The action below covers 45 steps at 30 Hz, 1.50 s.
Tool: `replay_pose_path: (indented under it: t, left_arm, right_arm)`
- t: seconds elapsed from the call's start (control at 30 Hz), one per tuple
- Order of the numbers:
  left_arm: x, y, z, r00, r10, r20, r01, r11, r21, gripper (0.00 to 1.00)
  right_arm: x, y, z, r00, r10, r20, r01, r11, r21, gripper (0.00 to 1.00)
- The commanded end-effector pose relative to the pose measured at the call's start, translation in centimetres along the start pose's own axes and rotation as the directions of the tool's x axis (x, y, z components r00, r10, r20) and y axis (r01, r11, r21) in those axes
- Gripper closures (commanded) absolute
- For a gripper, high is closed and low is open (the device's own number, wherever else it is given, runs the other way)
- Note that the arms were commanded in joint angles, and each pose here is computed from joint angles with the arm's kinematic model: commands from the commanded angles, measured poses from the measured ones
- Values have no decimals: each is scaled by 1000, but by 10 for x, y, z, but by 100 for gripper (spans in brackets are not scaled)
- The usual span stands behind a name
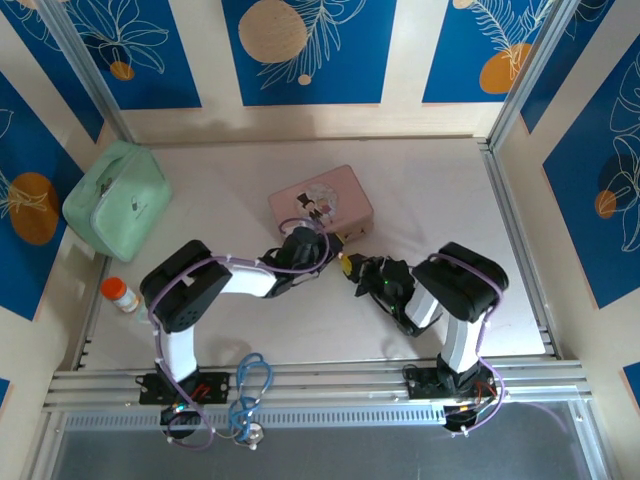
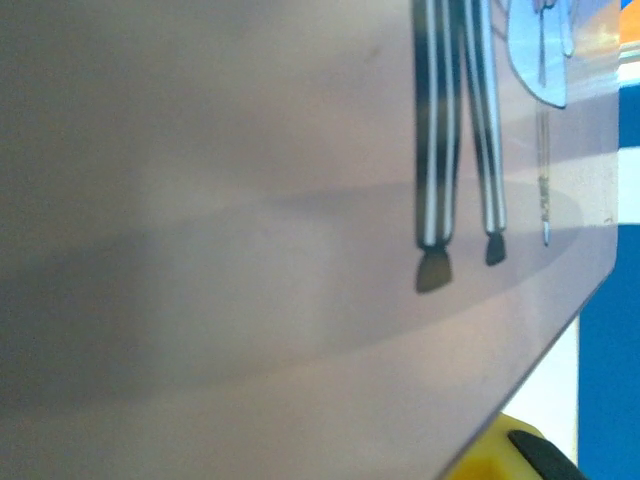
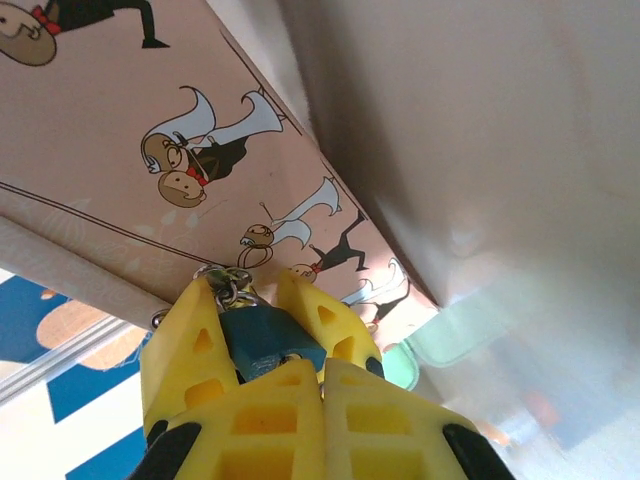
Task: Unlock the padlock with the key
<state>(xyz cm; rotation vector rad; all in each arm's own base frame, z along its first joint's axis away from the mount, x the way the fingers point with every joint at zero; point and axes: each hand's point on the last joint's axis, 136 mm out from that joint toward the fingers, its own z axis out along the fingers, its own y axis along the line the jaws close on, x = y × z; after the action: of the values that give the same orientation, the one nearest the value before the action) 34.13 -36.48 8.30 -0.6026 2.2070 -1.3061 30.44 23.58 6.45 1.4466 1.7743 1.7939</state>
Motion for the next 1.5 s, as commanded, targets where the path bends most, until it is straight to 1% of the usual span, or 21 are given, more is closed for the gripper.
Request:
replay_pose_path:
  t: [0.0, 0.13, 0.2, 0.3, 0.37, 0.4, 0.43, 0.47, 0.53, 0.57, 0.6, 0.7, 0.8, 0.87, 0.93, 1.03, 1.07, 1.13, 1.23, 1.33, 1.47]
  left_arm:
    - [32, -27, -1, 959, -215, -183, 248, 951, 182, 100]
    - [32, -36, 0, 947, -241, -211, 288, 930, 230, 100]
    - [30, -41, 1, 930, -284, -232, 343, 897, 277, 100]
    - [30, -35, 2, 891, -373, -260, 439, 854, 280, 100]
    - [37, -35, 5, 846, -426, -322, 511, 819, 259, 100]
    - [42, -33, 5, 831, -436, -345, 526, 816, 237, 100]
    - [47, -27, 4, 824, -445, -350, 527, 829, 187, 100]
    - [50, -14, 1, 831, -442, -338, 503, 857, 115, 100]
    - [50, -1, -10, 870, -396, -294, 422, 906, 27, 100]
    - [48, -1, -15, 886, -370, -278, 389, 921, 13, 100]
    - [45, -7, -18, 894, -351, -277, 375, 927, 34, 100]
    - [44, -26, -15, 875, -365, -318, 412, 906, 93, 100]
    - [54, -16, -11, 863, -362, -352, 387, 922, 0, 100]
    - [62, -3, -12, 858, -358, -368, 350, 932, -92, 100]
    - [66, 5, -17, 864, -343, -368, 307, 939, -154, 100]
    - [63, 5, -21, 876, -319, -361, 273, 946, -173, 100]
    - [61, 5, -21, 877, -319, -359, 272, 946, -176, 100]
    - [61, 5, -18, 872, -330, -363, 282, 942, -180, 100]
    - [61, 2, -13, 865, -339, -369, 292, 940, -178, 100]
    - [60, -2, -12, 871, -331, -364, 283, 942, -178, 100]
    - [59, -4, -12, 872, -326, -364, 277, 944, -181, 100]
  right_arm:
    - [10, -43, 11, 985, 174, 8, -174, 976, 134, 100]
    - [20, -19, 23, 989, 143, -46, -139, 987, 80, 100]
    - [22, 1, 24, 992, 110, -65, -108, 994, 31, 100]
    - [20, 11, 19, 993, 101, -66, -100, 995, 7, 100]
    - [17, 5, 17, 990, 124, -63, -122, 992, 29, 100]
    - [18, -1, 17, 989, 129, -68, -126, 991, 51, 100]
    - [18, -9, 17, 987, 144, -67, -138, 987, 77, 100]
    - [18, -18, 16, 984, 165, -59, -159, 982, 99, 100]
    - [20, -37, 14, 977, 206, -48, -196, 968, 156, 100]
    - [22, -40, 15, 976, 210, -48, -200, 966, 162, 100]
    - [24, -39, 16, 975, 215, -51, -205, 967, 151, 100]
    - [30, -33, 23, 974, 210, -83, -196, 970, 144, 100]
    - [29, -15, 25, 988, 95, -121, -80, 989, 122, 100]
    - [17, -20, 11, 996, 5, -94, 16, 975, 222, 95]
    - [8, -20, -12, 989, -133, -68, 148, 924, 353, 89]
    - [2, 1, -44, 910, -412, -46, 383, 792, 475, 74]
    - [3, 9, -50, 887, -461, -41, 427, 780, 458, 67]
    - [-1, 11, -60, 887, -462, -12, 422, 799, 429, 56]
    - [-5, 4, -64, 889, -457, -16, 422, 806, 415, 54]
    - [0, -2, -63, 883, -467, -37, 444, 810, 383, 49]
    - [0, 6, -65, 878, -479, 0, 457, 837, 299, 51]
